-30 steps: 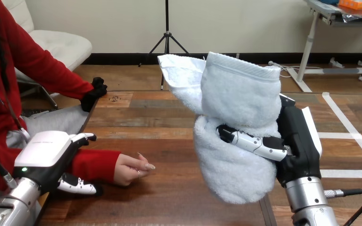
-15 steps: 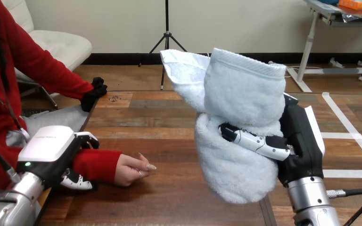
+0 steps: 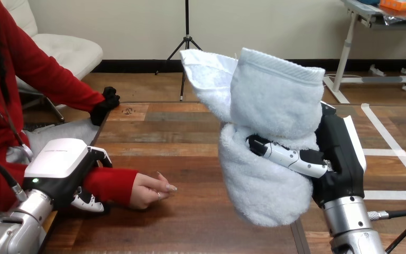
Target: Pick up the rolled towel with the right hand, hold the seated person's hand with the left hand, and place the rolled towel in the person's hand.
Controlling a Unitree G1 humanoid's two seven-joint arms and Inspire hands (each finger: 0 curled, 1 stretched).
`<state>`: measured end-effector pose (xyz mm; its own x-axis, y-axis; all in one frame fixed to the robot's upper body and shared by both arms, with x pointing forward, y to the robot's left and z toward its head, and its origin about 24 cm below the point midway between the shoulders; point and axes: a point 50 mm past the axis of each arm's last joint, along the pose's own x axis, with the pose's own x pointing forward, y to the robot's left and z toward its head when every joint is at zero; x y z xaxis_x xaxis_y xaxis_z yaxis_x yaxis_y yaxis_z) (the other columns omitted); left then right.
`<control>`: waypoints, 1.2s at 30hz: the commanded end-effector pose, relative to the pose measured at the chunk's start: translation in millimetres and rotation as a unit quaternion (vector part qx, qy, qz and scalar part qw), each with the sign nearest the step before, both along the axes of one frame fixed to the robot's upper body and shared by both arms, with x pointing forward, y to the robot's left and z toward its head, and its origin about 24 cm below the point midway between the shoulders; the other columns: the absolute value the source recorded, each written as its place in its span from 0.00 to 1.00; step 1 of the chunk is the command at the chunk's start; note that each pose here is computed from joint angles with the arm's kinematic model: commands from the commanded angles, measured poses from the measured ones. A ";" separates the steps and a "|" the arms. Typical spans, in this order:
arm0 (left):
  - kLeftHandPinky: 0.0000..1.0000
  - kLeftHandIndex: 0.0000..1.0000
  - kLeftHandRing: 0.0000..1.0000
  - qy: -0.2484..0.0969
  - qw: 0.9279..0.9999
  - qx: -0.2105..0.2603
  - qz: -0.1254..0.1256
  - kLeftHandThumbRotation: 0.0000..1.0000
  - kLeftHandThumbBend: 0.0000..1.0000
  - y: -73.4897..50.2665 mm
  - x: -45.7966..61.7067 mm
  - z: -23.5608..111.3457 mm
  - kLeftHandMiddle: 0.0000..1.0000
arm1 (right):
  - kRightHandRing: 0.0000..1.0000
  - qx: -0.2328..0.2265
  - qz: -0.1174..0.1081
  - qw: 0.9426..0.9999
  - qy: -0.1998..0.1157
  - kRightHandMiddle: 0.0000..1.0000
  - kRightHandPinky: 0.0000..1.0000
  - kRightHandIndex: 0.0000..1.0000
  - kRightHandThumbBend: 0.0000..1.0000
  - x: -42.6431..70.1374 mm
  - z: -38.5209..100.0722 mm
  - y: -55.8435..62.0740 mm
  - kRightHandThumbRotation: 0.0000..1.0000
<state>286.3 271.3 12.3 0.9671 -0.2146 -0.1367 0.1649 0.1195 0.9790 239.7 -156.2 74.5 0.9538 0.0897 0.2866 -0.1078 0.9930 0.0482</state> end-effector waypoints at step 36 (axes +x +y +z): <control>0.35 0.40 0.36 -0.028 0.999 -0.014 -0.010 0.00 0.94 -7.4 2.6 11.4 0.40 | 0.36 0.033 0.007 0.998 -0.047 0.45 0.30 0.44 0.81 9.1 25.3 4.2 0.00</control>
